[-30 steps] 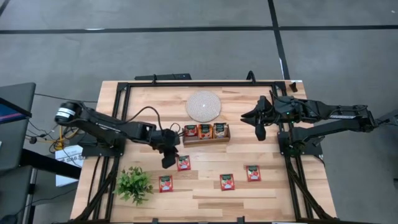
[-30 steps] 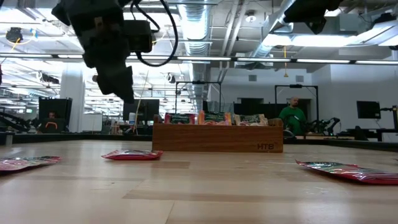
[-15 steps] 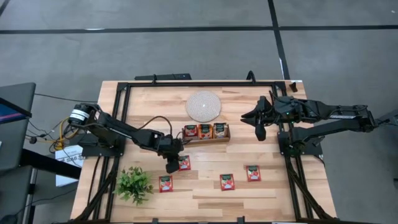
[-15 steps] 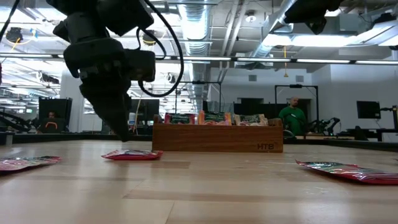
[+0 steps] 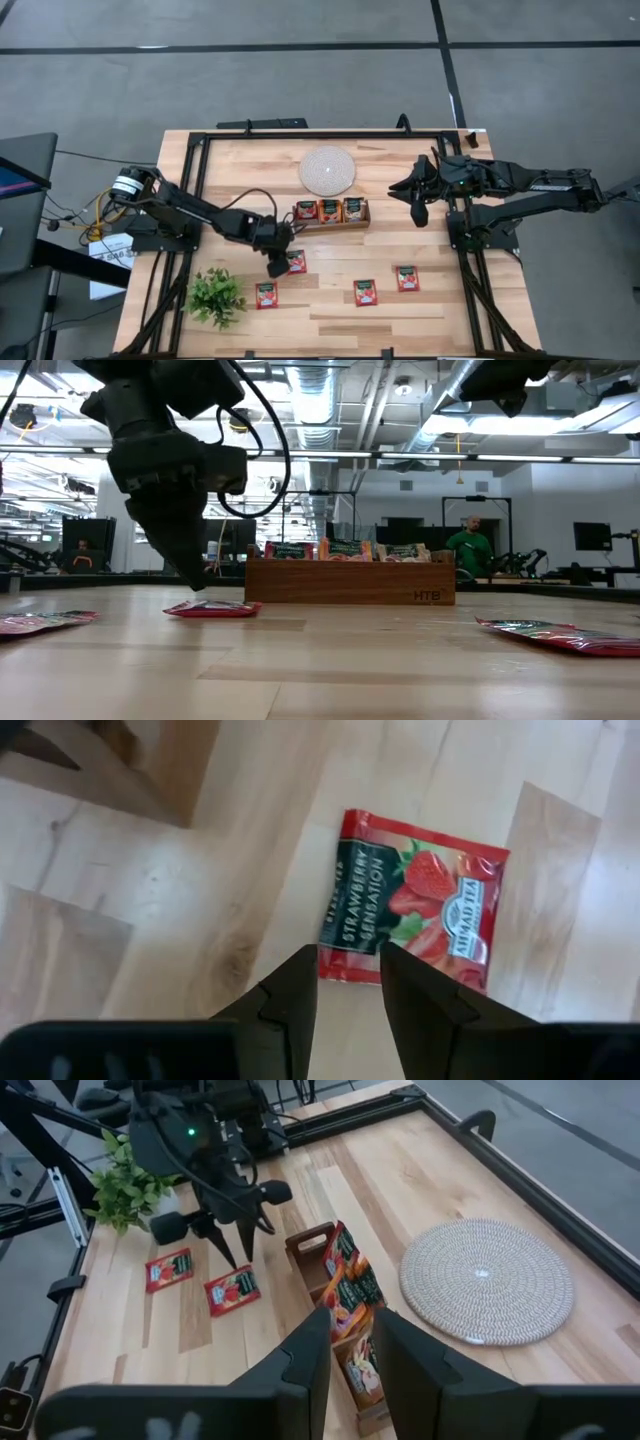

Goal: Pick & Place Tea
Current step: Put the red tea bag into the left section of the wooden organizer

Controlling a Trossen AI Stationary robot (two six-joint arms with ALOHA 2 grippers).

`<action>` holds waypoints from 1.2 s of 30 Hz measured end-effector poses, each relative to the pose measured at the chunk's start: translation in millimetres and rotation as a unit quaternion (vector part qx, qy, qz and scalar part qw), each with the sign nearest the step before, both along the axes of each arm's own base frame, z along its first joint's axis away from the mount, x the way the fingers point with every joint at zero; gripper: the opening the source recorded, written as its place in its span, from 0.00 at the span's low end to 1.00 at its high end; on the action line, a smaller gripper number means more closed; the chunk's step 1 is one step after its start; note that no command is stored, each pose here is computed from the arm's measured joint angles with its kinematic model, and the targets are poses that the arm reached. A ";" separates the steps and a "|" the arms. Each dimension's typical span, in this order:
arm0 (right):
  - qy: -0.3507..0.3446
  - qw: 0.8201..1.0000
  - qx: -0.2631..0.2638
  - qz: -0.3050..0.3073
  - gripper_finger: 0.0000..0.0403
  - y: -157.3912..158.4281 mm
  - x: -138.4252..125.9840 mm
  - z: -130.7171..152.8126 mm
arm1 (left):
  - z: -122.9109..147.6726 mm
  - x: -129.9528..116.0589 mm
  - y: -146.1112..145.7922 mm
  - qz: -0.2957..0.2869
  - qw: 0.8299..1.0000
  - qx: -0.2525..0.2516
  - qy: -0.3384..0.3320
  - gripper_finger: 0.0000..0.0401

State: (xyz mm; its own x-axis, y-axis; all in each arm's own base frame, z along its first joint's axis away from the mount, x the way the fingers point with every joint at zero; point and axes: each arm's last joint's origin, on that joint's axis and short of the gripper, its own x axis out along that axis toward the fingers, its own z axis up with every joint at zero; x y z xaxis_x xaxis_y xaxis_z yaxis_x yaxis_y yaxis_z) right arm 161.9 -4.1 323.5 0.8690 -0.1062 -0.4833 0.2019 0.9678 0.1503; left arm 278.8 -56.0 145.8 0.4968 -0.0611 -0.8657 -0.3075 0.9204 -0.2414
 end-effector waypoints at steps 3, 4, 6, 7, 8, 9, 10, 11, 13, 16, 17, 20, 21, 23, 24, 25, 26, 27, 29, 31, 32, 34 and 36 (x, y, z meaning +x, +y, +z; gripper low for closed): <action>0.000 1.000 0.000 0.000 0.18 0.0 0.0 0.0 | -0.2 -1.0 -3.2 -0.004 1.000 0.000 0.002 0.26; 0.000 1.000 0.000 0.000 0.18 0.0 0.0 0.0 | -0.6 -1.5 -4.0 -0.004 1.000 0.002 0.004 0.26; 0.000 1.000 0.000 0.000 0.18 0.0 0.0 0.0 | -4.8 -1.2 -5.2 -0.004 1.000 0.006 0.012 0.26; 0.000 1.000 0.000 0.000 0.18 0.0 0.0 0.0 | -7.6 -1.6 -5.4 -0.004 1.000 0.008 0.020 0.26; 0.000 1.000 0.000 0.000 0.18 0.0 0.0 0.0 | -11.3 -1.3 -5.5 -0.001 1.000 0.009 0.027 0.26; 0.000 1.000 0.000 0.000 0.18 0.0 0.0 0.1 | -13.6 -0.6 -5.6 0.003 0.999 0.009 0.031 0.26; 0.000 1.000 0.000 0.000 0.18 0.0 0.1 0.0 | -16.3 0.1 -5.7 0.006 0.999 0.010 0.036 0.26; -0.001 1.000 0.000 0.000 0.18 0.0 0.1 0.1 | -18.3 0.7 -5.8 0.010 0.999 0.010 0.042 0.26; -0.001 1.000 0.003 -0.002 0.18 0.0 0.1 0.1 | -20.2 2.1 -6.1 0.017 0.999 0.010 0.046 0.26; -0.001 1.000 0.003 -0.002 0.18 0.0 0.1 0.1 | -18.1 4.8 -6.6 0.018 0.999 0.012 0.046 0.26; -0.001 1.000 0.003 -0.002 0.18 0.0 0.1 0.1 | -17.2 5.7 -6.7 0.018 0.999 0.013 0.047 0.26; -0.001 1.000 0.003 -0.002 0.18 0.0 0.1 0.1 | -12.2 8.7 -7.4 0.015 0.998 0.017 0.056 0.26; -0.001 1.000 0.003 -0.002 0.18 -0.1 0.1 0.1 | -10.8 9.2 -7.4 0.015 0.998 0.019 0.062 0.26; -0.001 1.000 0.003 -0.002 0.18 0.0 0.1 0.1 | -8.0 9.3 -7.5 0.012 0.997 0.021 0.077 0.26; -0.001 1.000 0.003 -0.002 0.18 0.0 0.1 0.1 | -6.6 8.9 -7.5 0.007 0.996 0.024 0.082 0.26; -0.001 1.000 0.003 -0.002 0.18 0.0 0.1 0.1 | -5.0 8.3 -7.4 0.004 0.996 0.023 0.086 0.26; -0.001 1.000 0.003 -0.002 0.18 0.0 0.1 0.1 | -2.2 8.3 -7.4 0.003 0.996 0.022 0.086 0.26; -0.001 1.000 0.004 -0.001 0.18 0.1 0.0 0.1 | 1.3 8.6 -7.4 0.003 0.996 0.021 0.082 0.26; -0.001 1.000 0.009 0.007 0.18 0.5 0.1 0.0 | 10.2 8.7 -7.4 0.003 0.997 0.019 0.073 0.26; 0.000 1.000 0.010 0.010 0.18 0.8 0.2 -0.1 | 15.3 7.0 -6.7 0.005 0.997 0.024 0.071 0.26; 0.000 1.000 0.011 0.011 0.18 0.9 0.2 -0.1 | 17.2 6.7 -6.4 0.007 0.997 0.028 0.066 0.26; 0.000 1.000 0.011 0.012 0.18 0.9 0.1 0.0 | 18.8 7.5 -5.8 0.011 0.998 0.037 0.058 0.26; -0.001 1.000 0.011 0.012 0.18 0.9 0.1 0.0 | 16.8 7.3 -5.5 0.012 0.997 0.040 0.062 0.26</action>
State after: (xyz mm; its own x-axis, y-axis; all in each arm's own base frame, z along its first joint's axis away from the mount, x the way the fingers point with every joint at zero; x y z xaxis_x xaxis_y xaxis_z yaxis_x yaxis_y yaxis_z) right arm 162.0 -3.2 323.5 0.8717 -0.0757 -0.4842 0.1793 0.9688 0.1712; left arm 286.1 -61.5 162.6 0.3854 0.0220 -0.9225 -0.3532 0.9271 -0.1254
